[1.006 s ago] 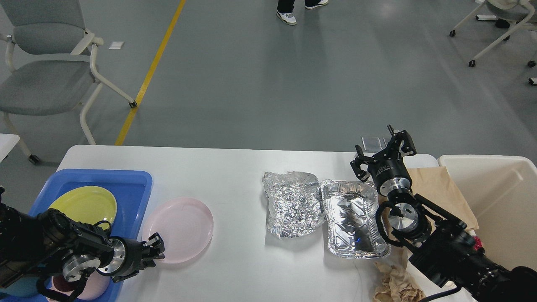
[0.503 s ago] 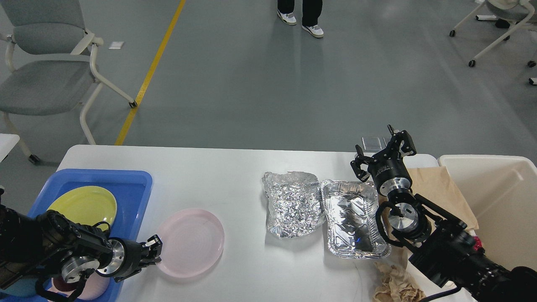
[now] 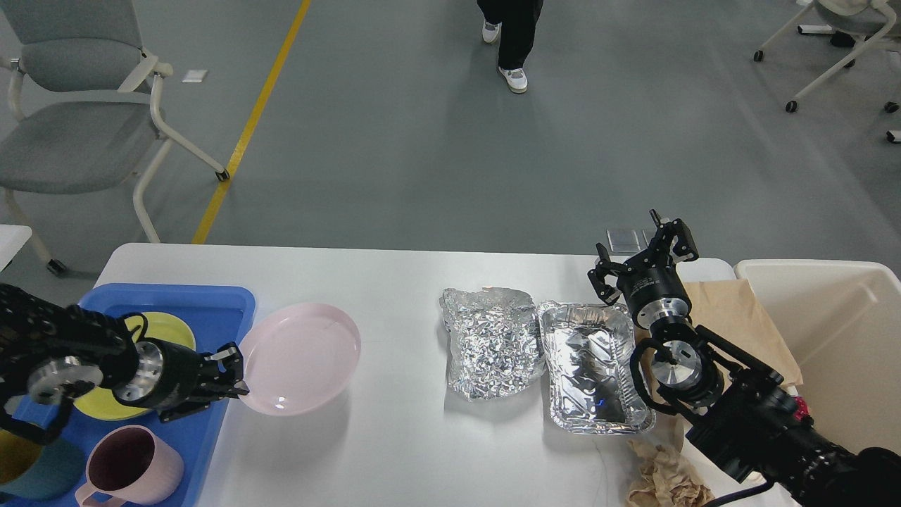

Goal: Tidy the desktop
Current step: 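Lift the pink plate and lay it onto the yellow plate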

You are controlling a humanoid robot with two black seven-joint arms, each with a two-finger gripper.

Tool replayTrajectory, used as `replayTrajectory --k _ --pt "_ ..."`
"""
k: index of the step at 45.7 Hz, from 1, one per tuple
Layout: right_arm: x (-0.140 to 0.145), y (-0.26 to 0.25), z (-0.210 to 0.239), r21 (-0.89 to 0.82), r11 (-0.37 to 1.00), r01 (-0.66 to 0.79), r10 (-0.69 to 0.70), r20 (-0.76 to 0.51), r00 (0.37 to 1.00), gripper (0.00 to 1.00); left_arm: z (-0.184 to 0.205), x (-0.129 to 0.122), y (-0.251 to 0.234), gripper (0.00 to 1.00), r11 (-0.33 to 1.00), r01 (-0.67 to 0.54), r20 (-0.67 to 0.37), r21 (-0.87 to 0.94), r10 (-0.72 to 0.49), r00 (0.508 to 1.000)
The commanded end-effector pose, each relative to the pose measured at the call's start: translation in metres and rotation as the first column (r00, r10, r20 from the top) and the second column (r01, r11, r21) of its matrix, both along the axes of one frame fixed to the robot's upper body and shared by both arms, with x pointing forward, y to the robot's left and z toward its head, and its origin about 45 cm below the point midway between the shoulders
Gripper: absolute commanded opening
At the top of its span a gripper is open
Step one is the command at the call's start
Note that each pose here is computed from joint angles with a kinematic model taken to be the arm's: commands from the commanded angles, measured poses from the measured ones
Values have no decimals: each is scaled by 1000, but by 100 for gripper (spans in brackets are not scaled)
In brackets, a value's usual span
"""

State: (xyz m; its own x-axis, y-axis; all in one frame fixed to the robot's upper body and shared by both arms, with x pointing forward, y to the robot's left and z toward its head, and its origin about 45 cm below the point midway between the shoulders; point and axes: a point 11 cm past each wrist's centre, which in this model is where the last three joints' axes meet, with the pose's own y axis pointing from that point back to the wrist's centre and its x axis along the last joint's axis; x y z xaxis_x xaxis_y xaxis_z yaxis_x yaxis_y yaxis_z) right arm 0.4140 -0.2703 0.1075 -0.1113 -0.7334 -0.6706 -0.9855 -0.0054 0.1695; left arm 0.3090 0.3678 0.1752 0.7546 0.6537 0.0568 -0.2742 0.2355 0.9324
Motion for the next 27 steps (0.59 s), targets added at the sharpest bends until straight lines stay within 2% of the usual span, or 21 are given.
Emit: replayTrajectory --k 1,7,12,18,21,27 --pt "0 0 0 0 1000 0 0 0 1000 100 66 13 14 0 994 111 -11 -14 -111 994" --pt "0 -1 0 -1 1000 1 -1 0 1000 100 113 11 32 0 984 178 -52 5 -177 983" --pt "0 0 0 0 1000 0 0 0 1000 100 114 11 53 0 981 174 -50 90 -170 984" --pt "0 0 0 0 1000 0 0 0 1000 100 76 3 92 0 977 101 -48 190 -94 994" --pt "0 -1 0 -1 1000 1 -1 0 1000 100 58 2 111 0 969 67 -13 239 -66 998" --pt "0 -1 0 -1 1000 1 -1 0 1000 100 27 -9 131 0 958 32 11 287 -37 999"
